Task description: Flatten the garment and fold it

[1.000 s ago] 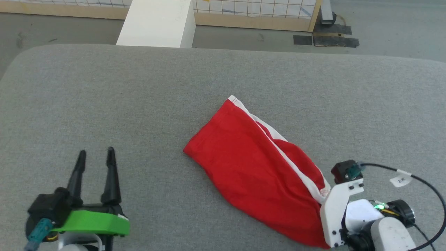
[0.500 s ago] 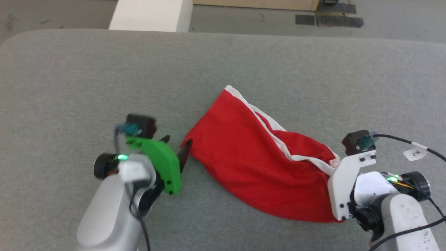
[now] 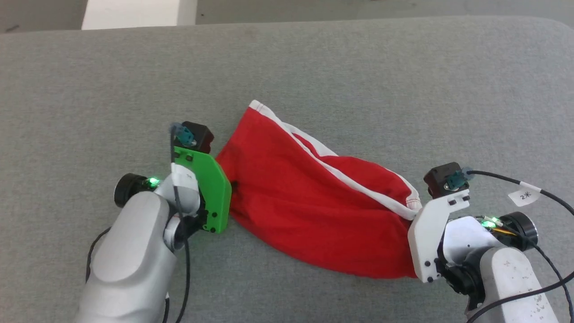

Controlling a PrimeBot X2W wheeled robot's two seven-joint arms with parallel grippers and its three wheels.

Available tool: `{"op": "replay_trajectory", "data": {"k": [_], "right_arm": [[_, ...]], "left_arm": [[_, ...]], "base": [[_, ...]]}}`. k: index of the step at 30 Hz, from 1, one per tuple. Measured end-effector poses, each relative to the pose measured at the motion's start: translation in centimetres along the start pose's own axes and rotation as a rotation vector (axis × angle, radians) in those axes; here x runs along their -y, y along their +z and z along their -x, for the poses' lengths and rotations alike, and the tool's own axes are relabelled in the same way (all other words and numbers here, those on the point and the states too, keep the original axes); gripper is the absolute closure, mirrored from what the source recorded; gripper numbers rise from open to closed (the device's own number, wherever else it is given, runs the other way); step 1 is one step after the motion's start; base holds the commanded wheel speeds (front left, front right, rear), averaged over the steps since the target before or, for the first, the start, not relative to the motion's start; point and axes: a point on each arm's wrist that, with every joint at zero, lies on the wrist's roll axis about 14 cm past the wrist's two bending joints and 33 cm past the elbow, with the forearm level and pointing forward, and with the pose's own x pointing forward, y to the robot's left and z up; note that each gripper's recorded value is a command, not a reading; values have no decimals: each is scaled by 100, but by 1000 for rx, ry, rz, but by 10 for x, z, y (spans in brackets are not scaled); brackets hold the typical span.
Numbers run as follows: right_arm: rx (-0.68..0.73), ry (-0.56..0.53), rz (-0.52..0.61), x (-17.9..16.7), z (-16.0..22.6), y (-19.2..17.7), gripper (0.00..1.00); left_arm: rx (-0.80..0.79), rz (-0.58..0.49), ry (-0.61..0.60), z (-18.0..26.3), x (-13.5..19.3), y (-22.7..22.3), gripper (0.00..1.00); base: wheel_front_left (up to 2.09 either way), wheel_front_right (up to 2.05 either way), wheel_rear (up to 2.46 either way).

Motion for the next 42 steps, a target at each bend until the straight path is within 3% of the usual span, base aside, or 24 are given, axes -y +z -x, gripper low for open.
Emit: {"op": "replay_trajectory", "data": {"k": [6, 13, 24, 29, 39, 40, 41, 42], "right_arm": [[5, -7, -12, 4, 0, -1, 100], [19, 0, 10, -1, 3, 5, 100], [13, 12, 96, 2, 11, 14, 100], [11, 19, 179, 6, 10, 38, 100], [-30, 21, 253, 3, -5, 50, 100], [-34, 25, 249, 2, -6, 49, 100], [-38, 27, 246, 1, -8, 48, 100], [-31, 31, 238, 0, -9, 48, 100]], "left_arm": [[40, 77, -36, 1, 0, 4, 100], [173, 252, -53, 23, -9, 9, 100], [316, 456, -29, 71, -9, -26, 100], [330, 562, -9, 90, -2, -55, 100], [210, 602, -53, 85, 31, -93, 100], [203, 605, -55, 84, 32, -94, 89], [202, 605, -56, 85, 32, -94, 7], [196, 607, -53, 85, 32, -95, 0]], "base": [[0, 0, 0], [0, 0, 0], [0, 0, 0], [0, 0, 0], [0, 0, 0], [0, 0, 0], [0, 0, 0], [0, 0, 0]]}}
